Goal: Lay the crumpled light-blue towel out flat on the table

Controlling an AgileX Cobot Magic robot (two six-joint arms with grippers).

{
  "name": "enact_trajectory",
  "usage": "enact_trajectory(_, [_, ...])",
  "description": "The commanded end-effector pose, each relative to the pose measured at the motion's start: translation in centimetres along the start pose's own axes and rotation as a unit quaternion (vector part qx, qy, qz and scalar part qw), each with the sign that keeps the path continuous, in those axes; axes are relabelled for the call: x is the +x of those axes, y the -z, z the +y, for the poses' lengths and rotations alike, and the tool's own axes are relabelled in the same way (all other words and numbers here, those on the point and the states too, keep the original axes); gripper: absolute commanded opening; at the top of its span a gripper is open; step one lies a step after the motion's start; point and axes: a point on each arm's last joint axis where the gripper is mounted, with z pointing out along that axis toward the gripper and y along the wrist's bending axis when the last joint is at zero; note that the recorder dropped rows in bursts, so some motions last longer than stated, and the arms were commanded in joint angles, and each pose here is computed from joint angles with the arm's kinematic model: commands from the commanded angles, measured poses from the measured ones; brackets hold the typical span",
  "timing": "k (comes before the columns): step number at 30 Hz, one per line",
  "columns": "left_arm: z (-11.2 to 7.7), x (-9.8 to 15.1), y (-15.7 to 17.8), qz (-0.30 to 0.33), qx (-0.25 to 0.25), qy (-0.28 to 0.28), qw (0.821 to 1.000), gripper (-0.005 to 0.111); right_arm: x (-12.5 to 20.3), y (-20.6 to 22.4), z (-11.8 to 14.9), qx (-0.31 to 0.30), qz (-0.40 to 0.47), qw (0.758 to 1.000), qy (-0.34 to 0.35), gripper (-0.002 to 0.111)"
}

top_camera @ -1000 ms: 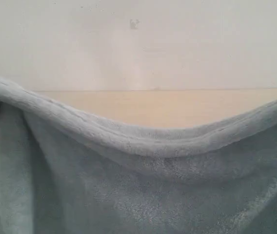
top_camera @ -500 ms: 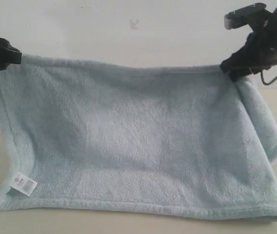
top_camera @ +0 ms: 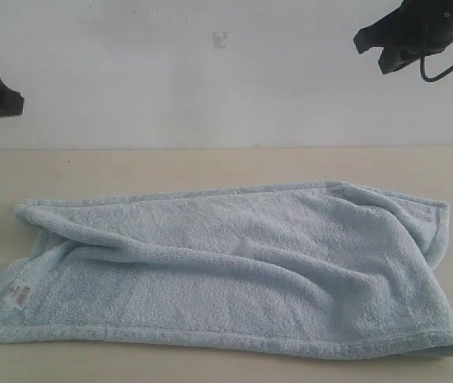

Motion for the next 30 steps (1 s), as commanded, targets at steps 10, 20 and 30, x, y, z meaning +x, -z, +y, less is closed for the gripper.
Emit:
enact_trajectory(10, [-1.8, 8.1, -0.5, 0.171, 0.054, 0.030, 0.983, 0.029, 6.7, -0.6, 1.7, -0.047, 0.072, 0.996, 0.007, 0.003])
enact_trajectory(20, [-2.1, 8.2, -0.4, 0.180, 0.065, 0.039, 0.981, 0.029, 10.1, -8.6, -1.2, 0.035, 0.076, 0.996, -0.022, 0.003])
enact_trajectory(30, [-2.0, 8.1, -0.6, 0.172, 0.060, 0.042, 0.982, 0.029, 12.6, -14.6, -5.9, 0.051, 0.133, 0.988, -0.064, 0.003])
